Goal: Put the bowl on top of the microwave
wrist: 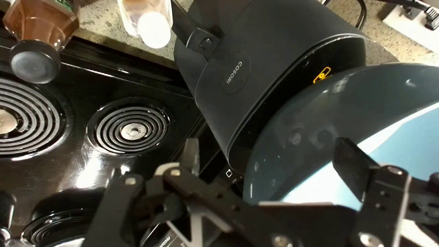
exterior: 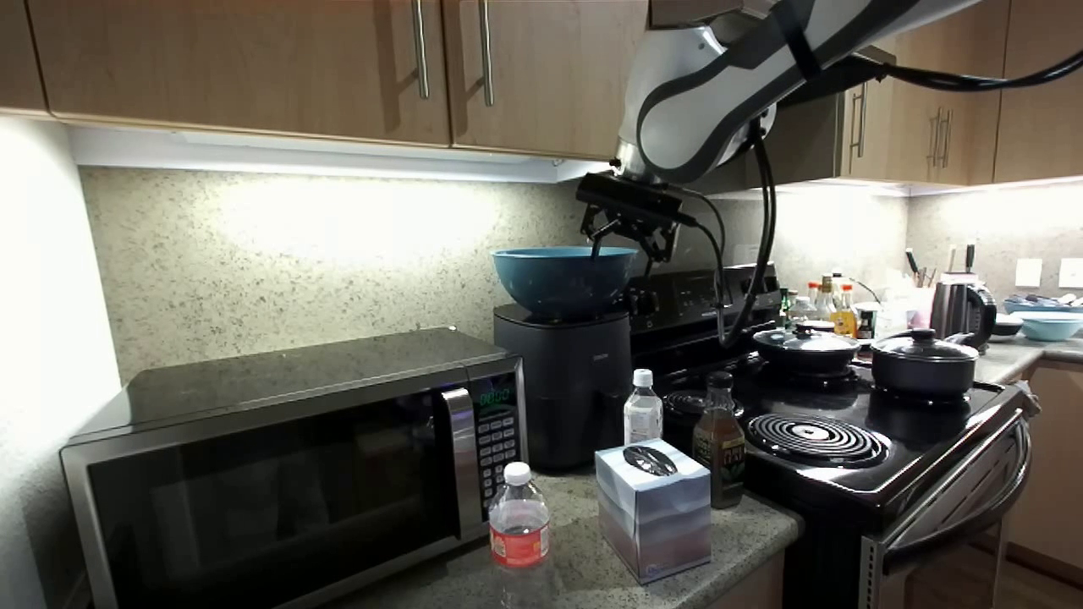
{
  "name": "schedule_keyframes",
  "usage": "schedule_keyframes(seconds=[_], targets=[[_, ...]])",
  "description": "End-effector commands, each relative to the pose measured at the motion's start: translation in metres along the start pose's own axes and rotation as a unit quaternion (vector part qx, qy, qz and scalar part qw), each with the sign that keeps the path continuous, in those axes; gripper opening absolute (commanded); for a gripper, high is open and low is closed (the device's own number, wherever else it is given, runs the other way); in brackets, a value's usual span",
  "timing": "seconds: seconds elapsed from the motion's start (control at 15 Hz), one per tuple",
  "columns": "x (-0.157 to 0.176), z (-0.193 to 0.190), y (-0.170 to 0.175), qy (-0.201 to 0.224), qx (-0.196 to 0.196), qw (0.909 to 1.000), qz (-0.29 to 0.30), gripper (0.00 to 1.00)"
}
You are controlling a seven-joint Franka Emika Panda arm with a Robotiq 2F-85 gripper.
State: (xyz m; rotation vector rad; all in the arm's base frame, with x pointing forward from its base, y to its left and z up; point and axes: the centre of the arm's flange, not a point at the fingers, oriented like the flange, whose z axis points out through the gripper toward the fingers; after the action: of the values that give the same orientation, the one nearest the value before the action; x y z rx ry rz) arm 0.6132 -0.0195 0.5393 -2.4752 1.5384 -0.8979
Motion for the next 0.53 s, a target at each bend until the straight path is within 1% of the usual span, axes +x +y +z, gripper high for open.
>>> schedule_keyframes(seconds=[0.0, 0.07, 0.2, 0.33, 0.47], targets=[[-0.003, -0.018, 0.003, -0.021, 0.01, 0.9997, 0.009, 1.0], [-0.003, -0.021, 0.003, -0.023, 0.014, 0.9995, 0.015, 1.0], [-0.003, -0.023, 0.003, -0.013, 0.012, 0.9994, 0.03, 1.0], [0.0, -0.018, 0.006, -0.006, 0.001, 0.999, 0.044, 1.0], [0.005, -0.005, 0.01, -0.007, -0.011, 0.9979, 0.064, 1.0]])
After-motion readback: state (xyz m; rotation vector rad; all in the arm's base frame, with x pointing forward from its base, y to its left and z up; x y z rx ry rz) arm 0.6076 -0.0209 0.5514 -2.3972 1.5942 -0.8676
